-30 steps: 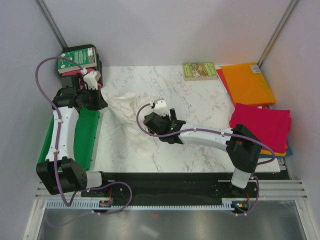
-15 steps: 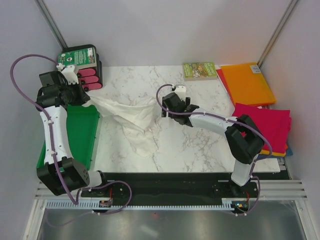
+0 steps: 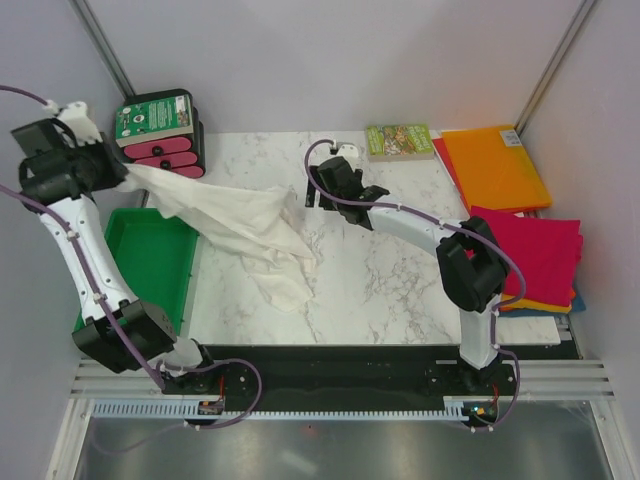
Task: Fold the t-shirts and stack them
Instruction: Flatten out the tshirt
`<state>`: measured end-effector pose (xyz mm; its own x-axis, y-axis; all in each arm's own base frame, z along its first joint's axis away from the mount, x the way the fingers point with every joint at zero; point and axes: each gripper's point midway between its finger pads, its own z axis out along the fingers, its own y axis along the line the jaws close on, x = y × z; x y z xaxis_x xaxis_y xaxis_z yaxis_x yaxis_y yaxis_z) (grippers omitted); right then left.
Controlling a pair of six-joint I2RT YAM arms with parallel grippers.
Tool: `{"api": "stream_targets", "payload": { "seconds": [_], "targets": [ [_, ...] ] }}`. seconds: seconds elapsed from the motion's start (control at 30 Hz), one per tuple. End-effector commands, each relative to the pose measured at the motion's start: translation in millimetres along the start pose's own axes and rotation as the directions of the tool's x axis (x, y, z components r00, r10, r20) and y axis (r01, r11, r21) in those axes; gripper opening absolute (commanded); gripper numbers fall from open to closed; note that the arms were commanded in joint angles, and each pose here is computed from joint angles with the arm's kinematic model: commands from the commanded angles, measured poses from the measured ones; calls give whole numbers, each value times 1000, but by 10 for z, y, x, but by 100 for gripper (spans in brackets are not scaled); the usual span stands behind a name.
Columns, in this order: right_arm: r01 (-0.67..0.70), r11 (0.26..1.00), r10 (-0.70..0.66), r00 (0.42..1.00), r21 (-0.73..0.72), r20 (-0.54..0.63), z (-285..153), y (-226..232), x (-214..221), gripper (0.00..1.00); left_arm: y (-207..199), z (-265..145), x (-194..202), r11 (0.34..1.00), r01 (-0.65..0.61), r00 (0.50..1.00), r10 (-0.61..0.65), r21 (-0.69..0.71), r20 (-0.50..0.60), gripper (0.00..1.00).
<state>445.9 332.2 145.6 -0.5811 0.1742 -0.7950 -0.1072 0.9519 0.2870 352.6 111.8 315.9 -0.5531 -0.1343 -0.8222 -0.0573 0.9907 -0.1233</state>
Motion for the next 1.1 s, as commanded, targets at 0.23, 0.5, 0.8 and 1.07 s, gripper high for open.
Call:
{"api": "stream_targets", "payload": {
  "seconds": [0.23, 0.5, 0.8, 1.07],
  "targets": [
    [116, 992, -122, 980, -50, -159, -273, -34, 977, 89, 387, -276, -494, 996, 61, 992, -53, -66, 116, 2],
    [153, 983, -166, 977, -101, -135, -403, 255, 1114, 90, 334, -139, -253, 996, 85, 995, -84, -19, 59, 2],
    [109, 976, -140, 978, -191, -156, -144, 716, 1006, 87, 316, -117, -108, 997, 72, 997, -72, -15, 34, 2],
    [97, 970, -145, 966, -222, -212, -1, 863, 1335, 84, 289, -22, 157, 997, 78, 997, -78, 14, -22, 2]
  ]
}}
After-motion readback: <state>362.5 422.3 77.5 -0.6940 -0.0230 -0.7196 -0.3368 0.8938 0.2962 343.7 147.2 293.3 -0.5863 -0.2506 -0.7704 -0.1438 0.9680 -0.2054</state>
